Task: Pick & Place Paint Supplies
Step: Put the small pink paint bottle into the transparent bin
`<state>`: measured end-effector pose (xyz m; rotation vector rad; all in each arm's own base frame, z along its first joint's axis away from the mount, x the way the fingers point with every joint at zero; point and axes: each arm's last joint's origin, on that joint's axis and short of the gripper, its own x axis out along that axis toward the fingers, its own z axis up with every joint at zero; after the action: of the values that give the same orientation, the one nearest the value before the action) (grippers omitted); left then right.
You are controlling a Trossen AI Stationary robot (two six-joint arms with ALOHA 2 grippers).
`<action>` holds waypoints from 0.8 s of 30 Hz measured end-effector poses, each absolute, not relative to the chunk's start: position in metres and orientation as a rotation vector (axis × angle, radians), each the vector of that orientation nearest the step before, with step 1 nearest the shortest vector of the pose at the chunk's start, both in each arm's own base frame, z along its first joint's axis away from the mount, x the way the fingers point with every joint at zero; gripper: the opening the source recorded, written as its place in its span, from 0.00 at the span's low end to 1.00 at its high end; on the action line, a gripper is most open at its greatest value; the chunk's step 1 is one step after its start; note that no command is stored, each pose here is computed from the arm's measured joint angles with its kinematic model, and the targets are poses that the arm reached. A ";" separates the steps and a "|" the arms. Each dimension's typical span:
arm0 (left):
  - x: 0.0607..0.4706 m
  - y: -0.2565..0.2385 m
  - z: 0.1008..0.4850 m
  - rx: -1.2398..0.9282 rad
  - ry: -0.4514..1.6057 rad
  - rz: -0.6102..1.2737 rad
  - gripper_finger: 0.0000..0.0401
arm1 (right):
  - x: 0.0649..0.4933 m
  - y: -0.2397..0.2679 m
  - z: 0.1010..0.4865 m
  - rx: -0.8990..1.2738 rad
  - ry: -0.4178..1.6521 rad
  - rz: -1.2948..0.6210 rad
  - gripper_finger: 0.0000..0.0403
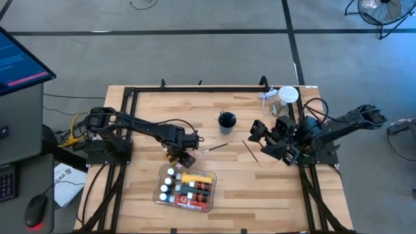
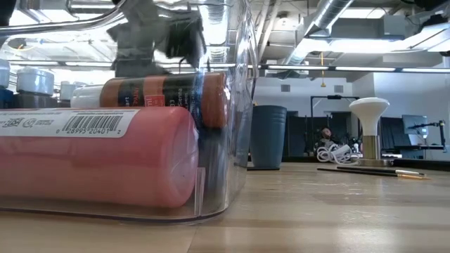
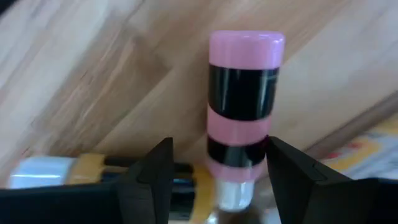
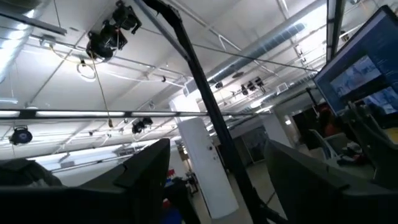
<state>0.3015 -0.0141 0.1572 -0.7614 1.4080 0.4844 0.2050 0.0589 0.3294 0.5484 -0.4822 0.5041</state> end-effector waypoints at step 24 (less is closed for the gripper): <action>0.302 -0.011 0.150 -0.672 1.349 0.471 0.03 | 0.211 0.060 0.320 0.641 -0.350 0.498 0.63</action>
<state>0.3019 -0.0113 0.1498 -0.6725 1.3491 0.4708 0.2114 0.0600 0.3197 0.6409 -0.3496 0.4980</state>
